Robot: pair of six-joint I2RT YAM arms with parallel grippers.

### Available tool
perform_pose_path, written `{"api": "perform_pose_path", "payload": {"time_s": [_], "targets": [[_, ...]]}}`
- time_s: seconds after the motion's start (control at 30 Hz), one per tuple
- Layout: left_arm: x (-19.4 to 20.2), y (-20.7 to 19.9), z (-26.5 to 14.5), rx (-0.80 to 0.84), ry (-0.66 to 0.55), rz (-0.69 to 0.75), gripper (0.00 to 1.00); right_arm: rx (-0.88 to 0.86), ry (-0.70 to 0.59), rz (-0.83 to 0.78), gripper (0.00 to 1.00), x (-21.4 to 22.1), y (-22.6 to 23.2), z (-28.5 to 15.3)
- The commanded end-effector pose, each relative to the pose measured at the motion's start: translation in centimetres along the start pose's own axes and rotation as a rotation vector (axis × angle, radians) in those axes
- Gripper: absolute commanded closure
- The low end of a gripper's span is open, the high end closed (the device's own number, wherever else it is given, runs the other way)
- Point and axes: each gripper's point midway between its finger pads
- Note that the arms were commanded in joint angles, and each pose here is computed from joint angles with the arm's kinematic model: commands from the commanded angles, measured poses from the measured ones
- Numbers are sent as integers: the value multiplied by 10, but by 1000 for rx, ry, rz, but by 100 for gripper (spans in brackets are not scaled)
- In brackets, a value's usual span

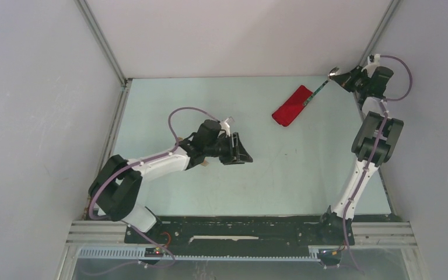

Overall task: Fold the napkin into a case and place the utensils inside
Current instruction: Insert the spoon into the folded napkin.

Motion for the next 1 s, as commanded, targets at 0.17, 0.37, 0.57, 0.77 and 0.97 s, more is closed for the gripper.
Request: {"api": "perform_pose_path", "payload": {"time_s": [0.17,0.37,0.57,0.77,0.97], "targets": [[-3,-45,16,118,16,98,47,-2,32,-52,100,-13,-34,41],[-4,-50,18,136,23,92,47,3,60,-37,100,5,-43,55],[-3,-56,15,152,25,105,47,11,58,-20,100,11,-48,66],[-3,-57,13,156,25,107,47,21,70,-27,100,14,-45,69],[-2,-60,11,167,27,108,47,5,102,-7,100,24,-39,67]]}}
Point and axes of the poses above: each gripper's point midway between its finger pads, its own z axis out along the fingers, its own y axis along the line the jaws close on, x = y × z, and after that the axes turned 12 degrees about -z, right-handed
